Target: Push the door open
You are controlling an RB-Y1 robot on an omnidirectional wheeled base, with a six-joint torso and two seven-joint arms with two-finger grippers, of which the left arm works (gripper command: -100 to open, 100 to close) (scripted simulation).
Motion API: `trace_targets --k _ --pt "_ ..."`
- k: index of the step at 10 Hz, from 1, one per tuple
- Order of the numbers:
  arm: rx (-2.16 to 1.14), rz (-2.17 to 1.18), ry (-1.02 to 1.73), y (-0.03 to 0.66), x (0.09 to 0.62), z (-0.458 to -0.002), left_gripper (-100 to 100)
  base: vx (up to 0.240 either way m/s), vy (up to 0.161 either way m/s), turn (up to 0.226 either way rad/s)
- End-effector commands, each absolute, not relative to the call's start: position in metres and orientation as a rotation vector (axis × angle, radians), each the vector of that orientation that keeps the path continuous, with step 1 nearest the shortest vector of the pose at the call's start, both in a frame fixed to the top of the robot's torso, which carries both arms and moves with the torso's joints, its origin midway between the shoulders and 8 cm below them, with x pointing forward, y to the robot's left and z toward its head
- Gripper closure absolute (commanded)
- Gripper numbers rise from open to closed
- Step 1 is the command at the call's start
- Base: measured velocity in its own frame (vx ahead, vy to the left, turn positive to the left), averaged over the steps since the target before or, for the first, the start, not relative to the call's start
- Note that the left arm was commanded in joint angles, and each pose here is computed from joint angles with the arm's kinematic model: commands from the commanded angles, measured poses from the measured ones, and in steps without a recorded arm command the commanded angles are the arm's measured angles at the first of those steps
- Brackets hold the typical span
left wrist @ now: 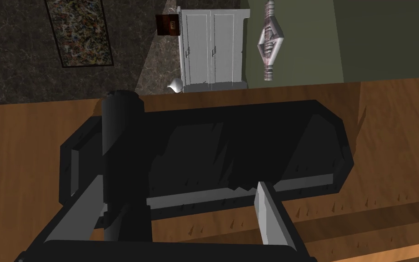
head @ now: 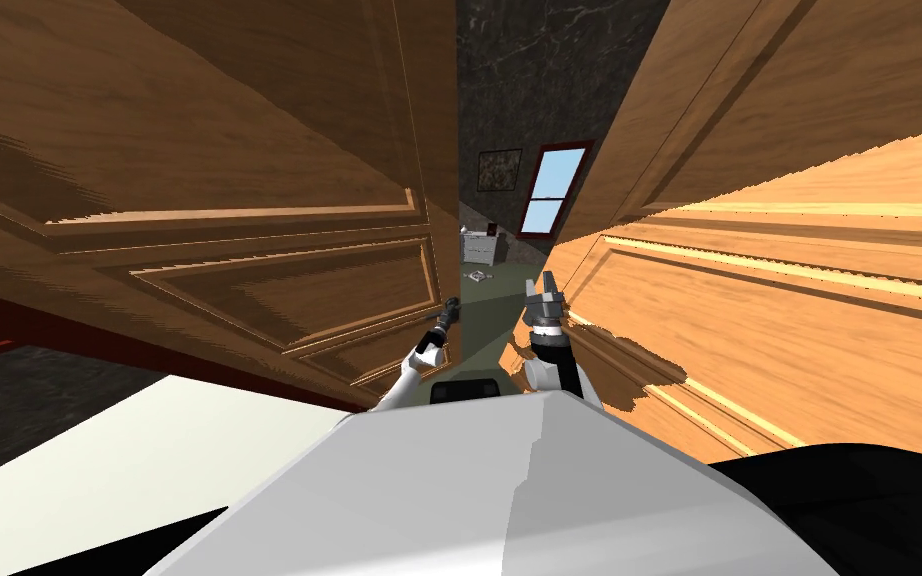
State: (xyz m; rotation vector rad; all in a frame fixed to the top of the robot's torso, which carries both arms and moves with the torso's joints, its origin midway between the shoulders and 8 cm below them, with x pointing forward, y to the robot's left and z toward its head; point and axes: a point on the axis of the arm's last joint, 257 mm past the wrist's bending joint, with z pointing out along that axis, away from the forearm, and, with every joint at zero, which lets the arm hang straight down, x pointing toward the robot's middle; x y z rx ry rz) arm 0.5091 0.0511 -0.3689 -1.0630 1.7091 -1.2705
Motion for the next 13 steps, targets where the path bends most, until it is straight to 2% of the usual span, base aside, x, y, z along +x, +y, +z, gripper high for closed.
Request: trace_targets --k 1,13 --pt "-1.07 -1.247 1.785 0.0369 0.4944 -0.3913 100 0.006 0.043 -0.181" --pt "-1.079 -1.231 1.796 0.0417 0.4935 -0.3963 100 0.002 0.012 -0.034"
